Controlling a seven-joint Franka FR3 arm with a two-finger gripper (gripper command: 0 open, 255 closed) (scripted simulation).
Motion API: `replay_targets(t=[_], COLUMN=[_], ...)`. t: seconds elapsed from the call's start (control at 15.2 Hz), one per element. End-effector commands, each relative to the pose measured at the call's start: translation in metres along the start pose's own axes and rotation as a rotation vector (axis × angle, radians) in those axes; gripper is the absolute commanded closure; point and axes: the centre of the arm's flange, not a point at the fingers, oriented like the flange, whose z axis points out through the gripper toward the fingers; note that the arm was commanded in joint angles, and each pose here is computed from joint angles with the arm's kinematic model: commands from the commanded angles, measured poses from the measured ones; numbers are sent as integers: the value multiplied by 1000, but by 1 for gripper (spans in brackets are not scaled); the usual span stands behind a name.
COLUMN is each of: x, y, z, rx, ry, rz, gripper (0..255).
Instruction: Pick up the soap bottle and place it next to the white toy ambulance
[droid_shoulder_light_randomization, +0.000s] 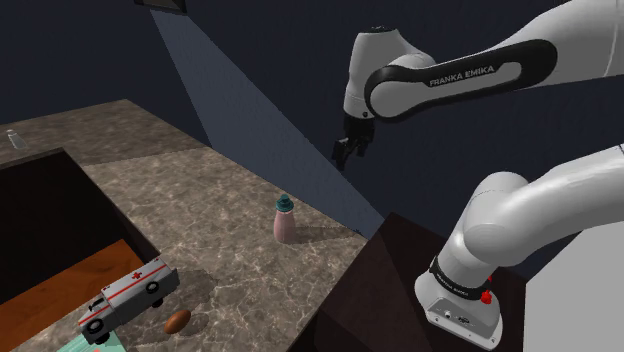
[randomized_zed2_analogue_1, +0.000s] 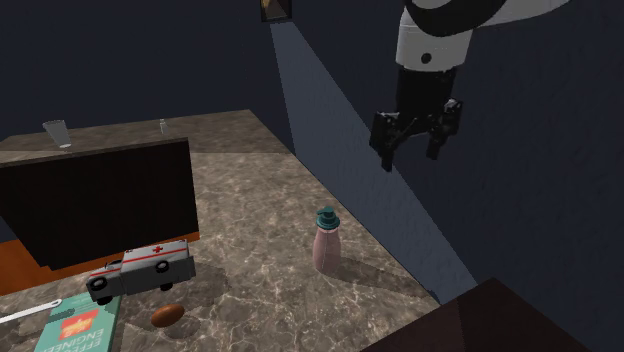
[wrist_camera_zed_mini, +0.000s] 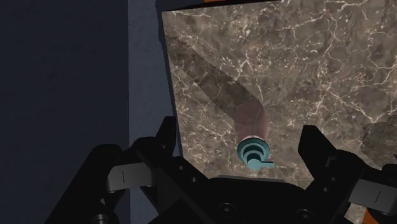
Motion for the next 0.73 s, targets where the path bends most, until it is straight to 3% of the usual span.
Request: replay_targets(t=[0.0, 0.66], x=[13, 67], y=[-2, -25], z=[24, 137], rx=[8, 41], ry=[15, 75], rz=[-4, -29], gripper=[0, 0])
